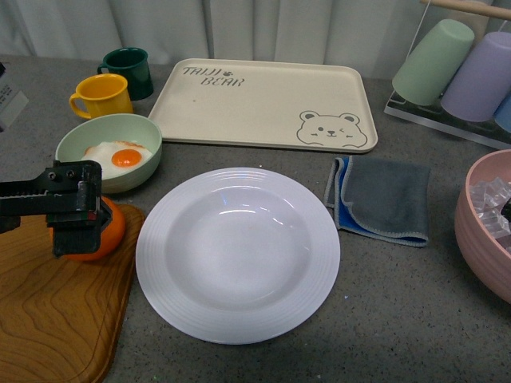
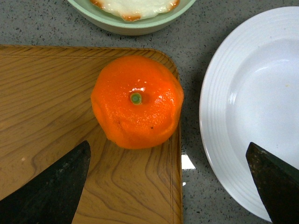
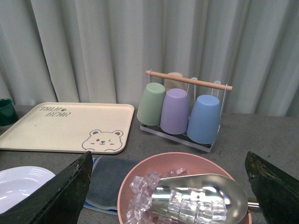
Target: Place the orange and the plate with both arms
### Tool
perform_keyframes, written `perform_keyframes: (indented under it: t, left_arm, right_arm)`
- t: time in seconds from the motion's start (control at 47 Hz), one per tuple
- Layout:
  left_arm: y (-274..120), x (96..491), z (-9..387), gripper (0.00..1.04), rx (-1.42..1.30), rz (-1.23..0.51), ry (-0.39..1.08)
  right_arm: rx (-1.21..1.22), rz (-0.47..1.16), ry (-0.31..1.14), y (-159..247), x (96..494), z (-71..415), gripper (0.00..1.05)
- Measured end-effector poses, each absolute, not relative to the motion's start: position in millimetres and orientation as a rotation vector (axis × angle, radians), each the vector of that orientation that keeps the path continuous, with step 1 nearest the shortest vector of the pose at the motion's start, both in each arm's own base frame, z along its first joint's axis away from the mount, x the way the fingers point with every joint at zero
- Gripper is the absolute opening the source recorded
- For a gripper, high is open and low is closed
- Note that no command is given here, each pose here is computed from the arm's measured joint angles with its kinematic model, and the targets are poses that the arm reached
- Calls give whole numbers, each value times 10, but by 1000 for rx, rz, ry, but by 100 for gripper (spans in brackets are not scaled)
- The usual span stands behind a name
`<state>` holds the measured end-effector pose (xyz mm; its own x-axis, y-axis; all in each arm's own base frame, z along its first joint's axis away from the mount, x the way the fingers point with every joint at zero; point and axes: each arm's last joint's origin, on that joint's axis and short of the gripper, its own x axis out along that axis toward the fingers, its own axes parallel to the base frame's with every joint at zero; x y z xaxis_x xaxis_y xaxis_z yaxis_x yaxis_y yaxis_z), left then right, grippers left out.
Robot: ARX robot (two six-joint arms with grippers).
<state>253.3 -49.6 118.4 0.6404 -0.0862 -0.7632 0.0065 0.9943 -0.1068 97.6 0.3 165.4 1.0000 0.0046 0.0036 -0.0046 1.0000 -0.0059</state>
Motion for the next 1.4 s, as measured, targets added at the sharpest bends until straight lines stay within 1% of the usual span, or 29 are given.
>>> perform_keyframes:
  t: [0.255,0.553,0.872,0.915,0.936,1.021,1.085,1.17,1.277,1.404]
  left_arm:
    - [-498,2713,1036,98,-104,-11,925]
    - [-461,2864,963,98,-110,21,937]
    - [-430,2937,864,98,-109,42,996]
    - [-427,2938,864,94,-107,45,995]
    - [-427,2939,865,87,-107,45,995]
    - [-425,2940,866,73,-109,45,994]
    - [-426,2941,866,66,-111,45,994]
    - [-427,2944,870,53,-115,43,990]
    - [-426,2943,903,48,-116,46,976]
    - [-471,2940,1022,47,-118,29,934]
  right_arm:
    - [-6,5,-4,3,976,1654,95]
    - [-6,5,-4,3,976,1654,95]
    - [-6,5,-4,3,976,1654,95]
    - [-6,5,-4,3,976,1654,95]
    - [-6,5,-4,3,976,1654,95]
    - [-6,5,-4,3,976,1654,95]
    - [-6,5,-4,3,976,1654,95]
    - [-6,5,-4,3,976,1654,95]
    - [-6,5,-4,3,976,1654,95]
    - [-6,5,-4,3,976,1654,95]
